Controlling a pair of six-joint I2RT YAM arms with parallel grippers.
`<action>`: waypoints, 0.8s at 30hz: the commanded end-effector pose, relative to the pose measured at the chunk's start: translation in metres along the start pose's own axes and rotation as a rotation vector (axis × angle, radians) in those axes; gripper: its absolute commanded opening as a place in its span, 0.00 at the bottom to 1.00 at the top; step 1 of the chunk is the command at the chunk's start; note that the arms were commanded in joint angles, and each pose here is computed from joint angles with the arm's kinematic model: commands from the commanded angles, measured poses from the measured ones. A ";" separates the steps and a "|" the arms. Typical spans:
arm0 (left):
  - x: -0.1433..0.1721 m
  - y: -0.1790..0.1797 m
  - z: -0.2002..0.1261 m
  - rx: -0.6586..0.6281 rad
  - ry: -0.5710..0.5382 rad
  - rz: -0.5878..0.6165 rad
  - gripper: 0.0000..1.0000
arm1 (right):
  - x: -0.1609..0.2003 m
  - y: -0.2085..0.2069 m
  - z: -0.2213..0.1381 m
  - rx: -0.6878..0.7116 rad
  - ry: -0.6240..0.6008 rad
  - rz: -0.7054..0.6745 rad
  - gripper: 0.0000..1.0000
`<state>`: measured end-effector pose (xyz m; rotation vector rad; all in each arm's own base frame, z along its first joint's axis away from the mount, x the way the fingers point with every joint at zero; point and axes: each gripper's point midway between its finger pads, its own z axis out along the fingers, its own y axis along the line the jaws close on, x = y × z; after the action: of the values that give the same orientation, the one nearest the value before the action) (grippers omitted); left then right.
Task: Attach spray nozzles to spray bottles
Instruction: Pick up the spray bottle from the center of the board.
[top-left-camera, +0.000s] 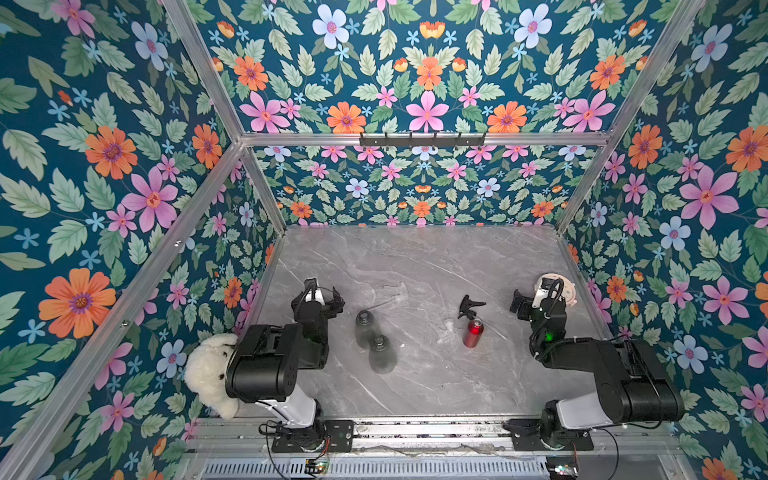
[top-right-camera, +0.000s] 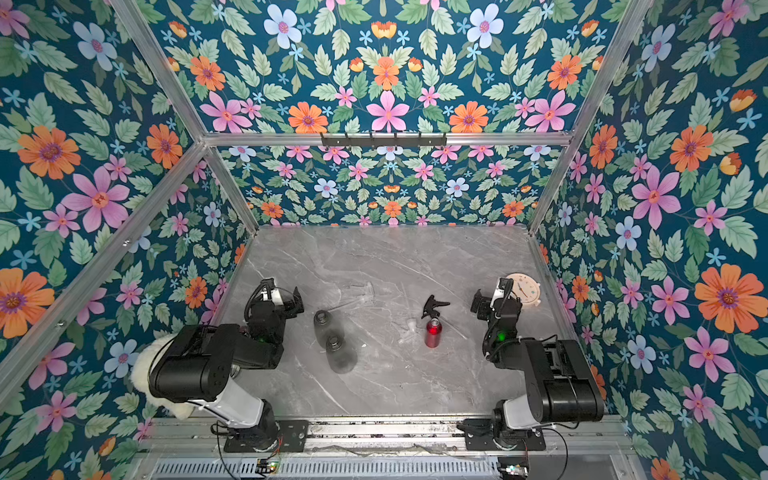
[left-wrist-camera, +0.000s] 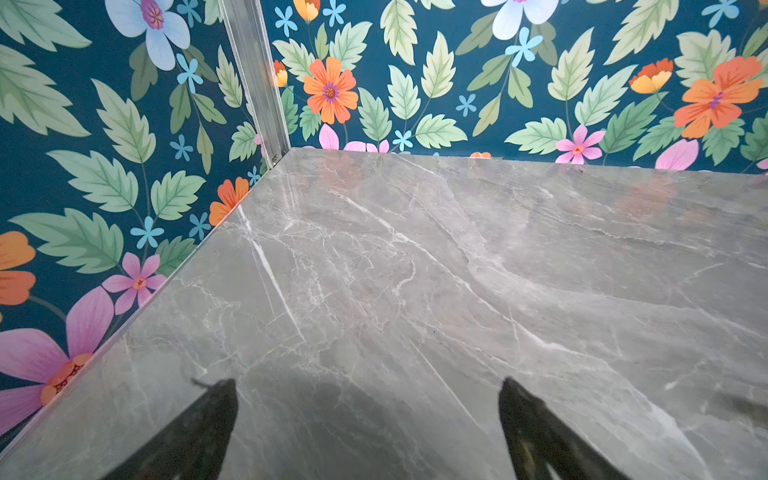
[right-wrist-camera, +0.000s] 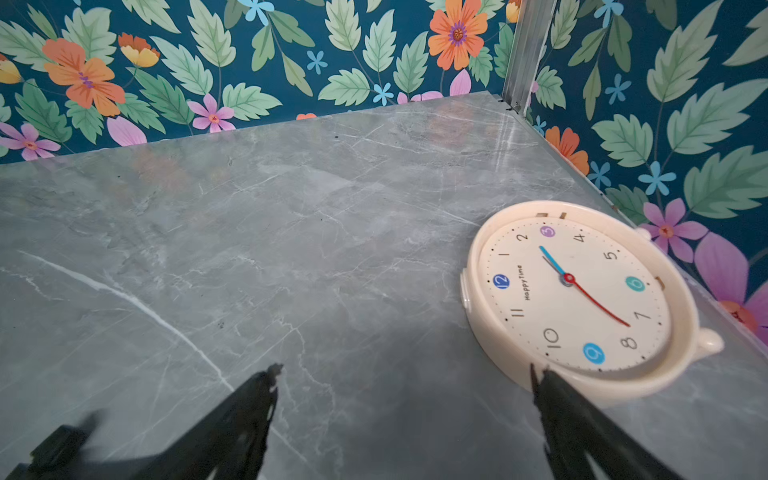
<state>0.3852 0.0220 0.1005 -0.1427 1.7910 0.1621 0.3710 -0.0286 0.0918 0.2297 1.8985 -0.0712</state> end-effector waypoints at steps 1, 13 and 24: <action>-0.010 0.001 0.000 -0.001 -0.040 0.003 1.00 | -0.010 0.000 0.000 0.004 -0.038 -0.006 0.99; -0.011 0.001 0.000 -0.001 -0.043 0.003 1.00 | -0.009 0.001 0.000 0.000 -0.037 -0.006 0.99; -0.009 0.000 0.001 0.007 -0.035 0.000 1.00 | -0.009 0.001 0.001 -0.004 -0.033 -0.002 0.99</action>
<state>0.3853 0.0226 0.1005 -0.1423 1.7913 0.1589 0.3713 -0.0285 0.0922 0.2297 1.8977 -0.0706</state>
